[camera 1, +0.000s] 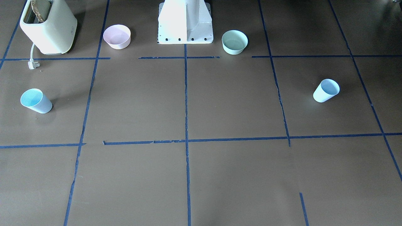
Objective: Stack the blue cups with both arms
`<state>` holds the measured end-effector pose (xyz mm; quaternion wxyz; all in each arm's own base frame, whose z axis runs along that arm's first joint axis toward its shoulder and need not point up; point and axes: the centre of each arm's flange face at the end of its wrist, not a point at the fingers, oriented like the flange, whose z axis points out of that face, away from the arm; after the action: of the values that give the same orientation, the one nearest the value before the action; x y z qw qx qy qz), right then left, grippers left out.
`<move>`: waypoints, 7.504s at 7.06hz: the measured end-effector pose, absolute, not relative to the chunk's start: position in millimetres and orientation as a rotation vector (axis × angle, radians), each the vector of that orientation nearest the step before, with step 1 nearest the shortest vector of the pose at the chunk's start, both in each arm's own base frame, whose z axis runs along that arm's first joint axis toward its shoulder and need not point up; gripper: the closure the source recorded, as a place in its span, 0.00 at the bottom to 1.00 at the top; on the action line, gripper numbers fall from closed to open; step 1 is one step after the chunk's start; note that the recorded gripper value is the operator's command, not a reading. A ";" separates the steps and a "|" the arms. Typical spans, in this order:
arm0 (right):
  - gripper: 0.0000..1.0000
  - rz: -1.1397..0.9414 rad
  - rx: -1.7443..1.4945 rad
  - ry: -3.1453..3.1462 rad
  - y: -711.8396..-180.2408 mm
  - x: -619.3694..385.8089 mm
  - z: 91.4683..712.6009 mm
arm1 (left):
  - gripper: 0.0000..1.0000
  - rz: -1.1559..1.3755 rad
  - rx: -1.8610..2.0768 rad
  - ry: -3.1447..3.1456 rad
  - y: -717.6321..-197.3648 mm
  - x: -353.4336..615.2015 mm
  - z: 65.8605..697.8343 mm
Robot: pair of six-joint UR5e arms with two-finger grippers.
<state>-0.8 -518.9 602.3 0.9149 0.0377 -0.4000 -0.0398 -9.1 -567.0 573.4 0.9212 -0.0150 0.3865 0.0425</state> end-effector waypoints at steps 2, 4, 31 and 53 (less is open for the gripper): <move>0.00 -0.089 0.080 -0.824 -519.1 -1.5 602.3 | 0.00 0.118 -0.009 0.796 -564.1 8.0 552.9; 0.00 -0.100 0.084 -0.824 -520.3 -5.1 600.0 | 0.00 0.139 -0.035 0.798 -533.5 61.4 529.2; 0.00 -0.168 0.075 -0.831 -527.2 -43.6 586.1 | 1.00 0.000 0.019 1.053 -518.5 524.0 201.5; 0.33 -0.155 -0.144 -0.832 -460.2 -178.6 591.8 | 0.00 -0.093 0.051 1.040 -491.7 512.3 185.2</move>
<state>-178.6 -460.2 591.8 0.9092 -0.0698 -0.4035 -0.0752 512.3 -491.7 185.2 0.8666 0.0245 0.4965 -0.0442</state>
